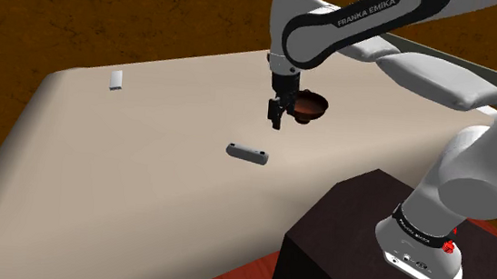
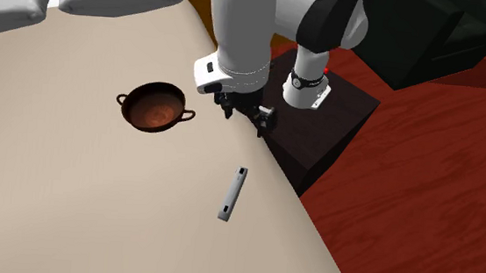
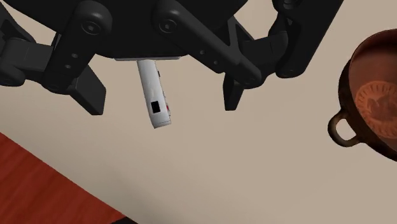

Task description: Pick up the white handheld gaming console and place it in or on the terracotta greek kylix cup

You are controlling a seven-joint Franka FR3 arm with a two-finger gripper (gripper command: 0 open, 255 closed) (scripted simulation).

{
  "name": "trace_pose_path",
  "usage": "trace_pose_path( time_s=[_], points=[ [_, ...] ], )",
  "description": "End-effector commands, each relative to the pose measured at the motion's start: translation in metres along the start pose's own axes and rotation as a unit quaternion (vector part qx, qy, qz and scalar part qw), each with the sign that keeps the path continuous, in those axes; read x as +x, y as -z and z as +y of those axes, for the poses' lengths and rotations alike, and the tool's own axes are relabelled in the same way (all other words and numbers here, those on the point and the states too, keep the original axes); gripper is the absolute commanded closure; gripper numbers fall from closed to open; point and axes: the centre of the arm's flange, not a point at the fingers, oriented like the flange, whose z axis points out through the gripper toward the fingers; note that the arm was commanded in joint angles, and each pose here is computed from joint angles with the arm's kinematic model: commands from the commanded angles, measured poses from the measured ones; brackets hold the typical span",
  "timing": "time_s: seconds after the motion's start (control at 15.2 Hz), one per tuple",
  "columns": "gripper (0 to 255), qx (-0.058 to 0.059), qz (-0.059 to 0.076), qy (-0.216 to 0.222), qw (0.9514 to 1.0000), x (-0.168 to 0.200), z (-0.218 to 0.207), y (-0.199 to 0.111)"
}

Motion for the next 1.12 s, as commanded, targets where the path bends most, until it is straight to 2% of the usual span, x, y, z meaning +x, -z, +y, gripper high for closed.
trace_pose_path(
  time_s=[0.0, 0.33, 0.66, 1.06],
  points=[
    [0, -0.004, 0.0, 0.02, 0.9998, 0.021, -0.006, -0.018],
    [0, -0.015, -0.002, 0.069, 0.9975, 0.068, -0.027, -0.061],
    [0, -0.025, -0.003, 0.118, 0.9927, 0.113, -0.052, -0.104],
    [0, -0.025, -0.003, 0.119, 0.9925, 0.114, -0.052, -0.132]
  ],
)
